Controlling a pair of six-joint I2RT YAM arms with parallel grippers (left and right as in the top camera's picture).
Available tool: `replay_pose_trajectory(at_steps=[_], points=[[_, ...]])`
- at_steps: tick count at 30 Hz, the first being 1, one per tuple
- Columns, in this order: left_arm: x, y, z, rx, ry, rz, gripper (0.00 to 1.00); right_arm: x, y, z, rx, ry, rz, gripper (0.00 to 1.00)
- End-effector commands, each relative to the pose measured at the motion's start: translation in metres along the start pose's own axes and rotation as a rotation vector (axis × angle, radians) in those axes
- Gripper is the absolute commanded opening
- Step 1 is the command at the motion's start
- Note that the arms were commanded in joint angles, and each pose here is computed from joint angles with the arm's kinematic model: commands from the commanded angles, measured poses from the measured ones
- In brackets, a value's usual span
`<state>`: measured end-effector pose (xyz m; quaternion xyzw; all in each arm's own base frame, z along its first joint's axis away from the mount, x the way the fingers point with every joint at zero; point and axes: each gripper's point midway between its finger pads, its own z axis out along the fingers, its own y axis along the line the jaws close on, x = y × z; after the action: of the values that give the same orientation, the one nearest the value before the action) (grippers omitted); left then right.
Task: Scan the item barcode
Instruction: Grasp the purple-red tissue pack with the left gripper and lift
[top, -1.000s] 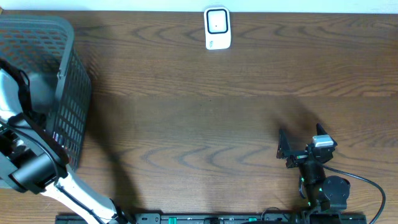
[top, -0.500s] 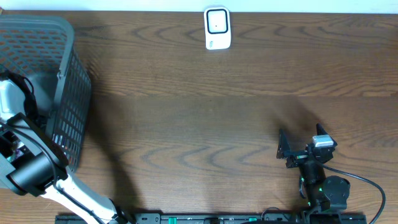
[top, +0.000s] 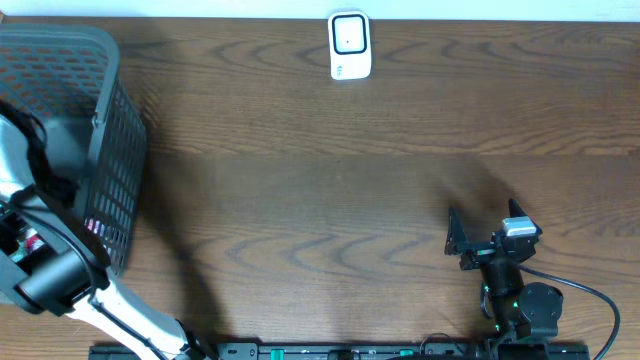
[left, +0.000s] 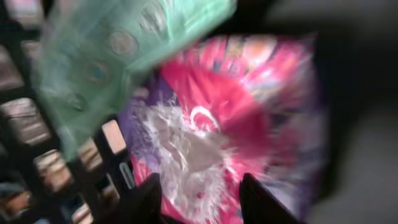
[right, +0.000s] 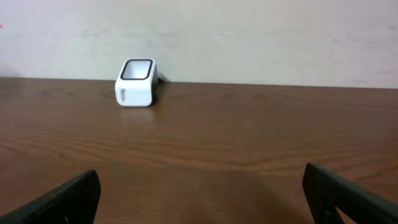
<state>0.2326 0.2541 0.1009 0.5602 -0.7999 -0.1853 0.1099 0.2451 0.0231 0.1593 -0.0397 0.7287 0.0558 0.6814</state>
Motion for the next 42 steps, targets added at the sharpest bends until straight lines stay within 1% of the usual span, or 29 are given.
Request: replay_pose_trajectory(at_steps=[1,2,3,6,8,12,13,18,21,25,27,28,29,31,33,35,37,38,42], points=[[-0.012,0.008,-0.052,0.139,-0.127,-0.051,0.69,0.0,0.0,0.0,0.001,-0.001,0.011,0.99],[-0.012,0.007,-0.058,0.17,-0.139,-0.059,0.88,0.0,0.0,0.0,0.001,-0.001,0.011,0.99],[-0.012,0.004,-0.064,0.208,-0.149,-0.066,0.98,0.0,0.0,0.0,0.001,-0.001,0.011,0.99],[-0.007,-0.005,-0.07,0.282,-0.129,-0.064,0.99,0.0,0.0,0.0,0.001,-0.001,0.011,0.99],[-0.004,-0.008,-0.066,0.283,-0.115,-0.058,0.99,0.0,0.0,0.0,0.001,-0.001,0.011,0.99],[0.001,-0.018,-0.037,0.264,-0.09,-0.048,1.0,0.0,0.0,0.0,0.001,-0.001,0.011,0.99],[0.003,-0.02,-0.03,0.26,-0.084,-0.046,0.98,0.0,0.0,0.0,0.001,-0.001,0.011,0.99],[0.015,-0.026,0.009,0.218,-0.058,-0.034,0.98,0.0,0.0,0.0,0.001,-0.001,0.011,0.99],[0.019,-0.025,0.023,0.192,-0.054,-0.034,0.98,0.0,0.0,0.0,0.001,-0.001,0.011,0.99],[0.023,-0.015,0.036,0.121,-0.064,-0.027,0.98,0.0,0.0,0.0,0.001,-0.001,0.011,0.99],[0.027,-0.013,0.041,0.106,-0.055,-0.023,0.99,0.0,0.0,0.0,0.001,-0.001,0.011,0.99],[0.028,-0.013,0.043,0.103,-0.049,-0.024,0.95,0.0,0.0,0.0,0.001,-0.001,0.011,0.99],[0.029,-0.012,0.044,0.101,-0.046,-0.022,0.86,0.0,0.0,0.0,0.001,-0.001,0.011,0.99],[0.03,-0.012,0.045,0.099,-0.043,-0.02,0.58,0.0,0.0,0.0,0.001,-0.001,0.011,0.99],[0.031,-0.011,0.044,0.096,-0.04,-0.017,0.48,0.0,0.0,0.0,0.001,-0.001,0.011,0.99],[0.032,-0.01,0.042,0.095,-0.039,-0.006,0.32,0.0,0.0,0.0,0.001,-0.001,0.011,0.99],[0.031,-0.007,0.037,0.094,-0.038,-0.006,0.13,0.0,0.0,0.0,0.001,-0.001,0.011,0.99],[0.03,-0.006,0.032,0.095,-0.038,-0.006,0.08,0.0,0.0,0.0,0.001,-0.001,0.011,0.99],[0.021,0.003,0.0,0.117,-0.071,-0.021,0.07,0.0,0.0,0.0,0.001,-0.001,0.011,0.99]])
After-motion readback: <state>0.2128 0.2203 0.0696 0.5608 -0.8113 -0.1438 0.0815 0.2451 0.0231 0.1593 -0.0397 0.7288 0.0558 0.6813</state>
